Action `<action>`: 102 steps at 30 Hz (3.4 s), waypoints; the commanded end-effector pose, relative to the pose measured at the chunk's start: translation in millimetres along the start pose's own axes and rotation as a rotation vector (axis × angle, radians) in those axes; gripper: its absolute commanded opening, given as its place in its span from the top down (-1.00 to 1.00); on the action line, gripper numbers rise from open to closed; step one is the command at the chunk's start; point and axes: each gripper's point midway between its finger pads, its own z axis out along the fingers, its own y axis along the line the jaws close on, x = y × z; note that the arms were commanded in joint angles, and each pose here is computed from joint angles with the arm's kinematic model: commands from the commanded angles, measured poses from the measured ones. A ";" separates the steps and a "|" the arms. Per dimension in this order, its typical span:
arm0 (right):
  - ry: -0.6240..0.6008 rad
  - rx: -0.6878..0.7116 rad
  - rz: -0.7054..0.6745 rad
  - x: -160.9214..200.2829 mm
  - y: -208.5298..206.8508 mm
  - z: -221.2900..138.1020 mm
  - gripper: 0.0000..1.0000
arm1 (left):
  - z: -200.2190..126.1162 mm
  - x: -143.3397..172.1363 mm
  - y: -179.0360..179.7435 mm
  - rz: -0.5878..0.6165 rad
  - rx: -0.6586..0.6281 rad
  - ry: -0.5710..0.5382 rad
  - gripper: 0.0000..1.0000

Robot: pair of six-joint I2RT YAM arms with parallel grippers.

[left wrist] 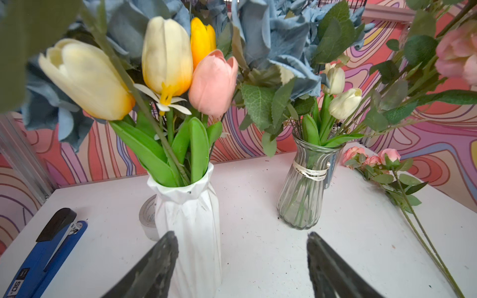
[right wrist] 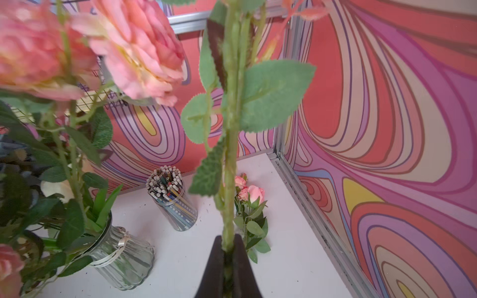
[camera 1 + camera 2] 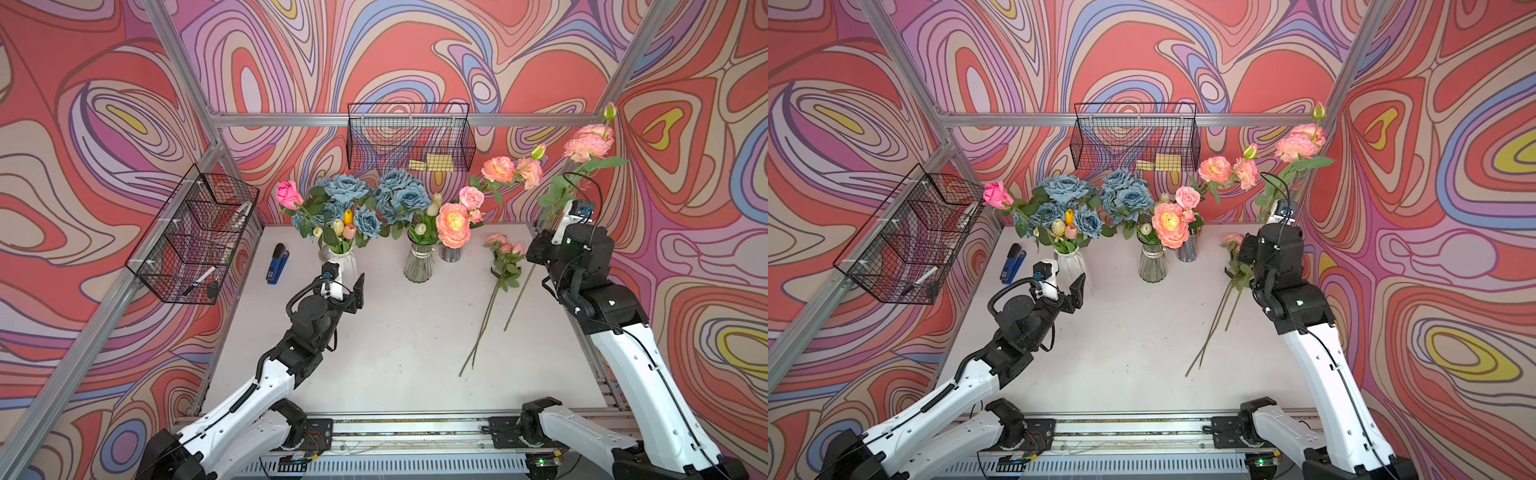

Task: Pick out pink flowers from the vase
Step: Place the flower at the center of the board.

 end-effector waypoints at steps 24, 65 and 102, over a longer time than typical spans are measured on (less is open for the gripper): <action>0.256 -0.031 0.325 99.8 -22.6 59.9 1.00 | 22.7 -8.2 22.5 0.067 -0.022 -0.116 0.14; 0.569 -0.215 0.251 209.2 17.1 121.7 1.00 | 50.0 -23.2 32.8 0.087 0.014 -0.142 0.40; 0.810 -0.103 0.208 287.4 4.3 153.5 1.00 | 84.6 -26.7 44.5 0.095 -0.031 -0.155 0.82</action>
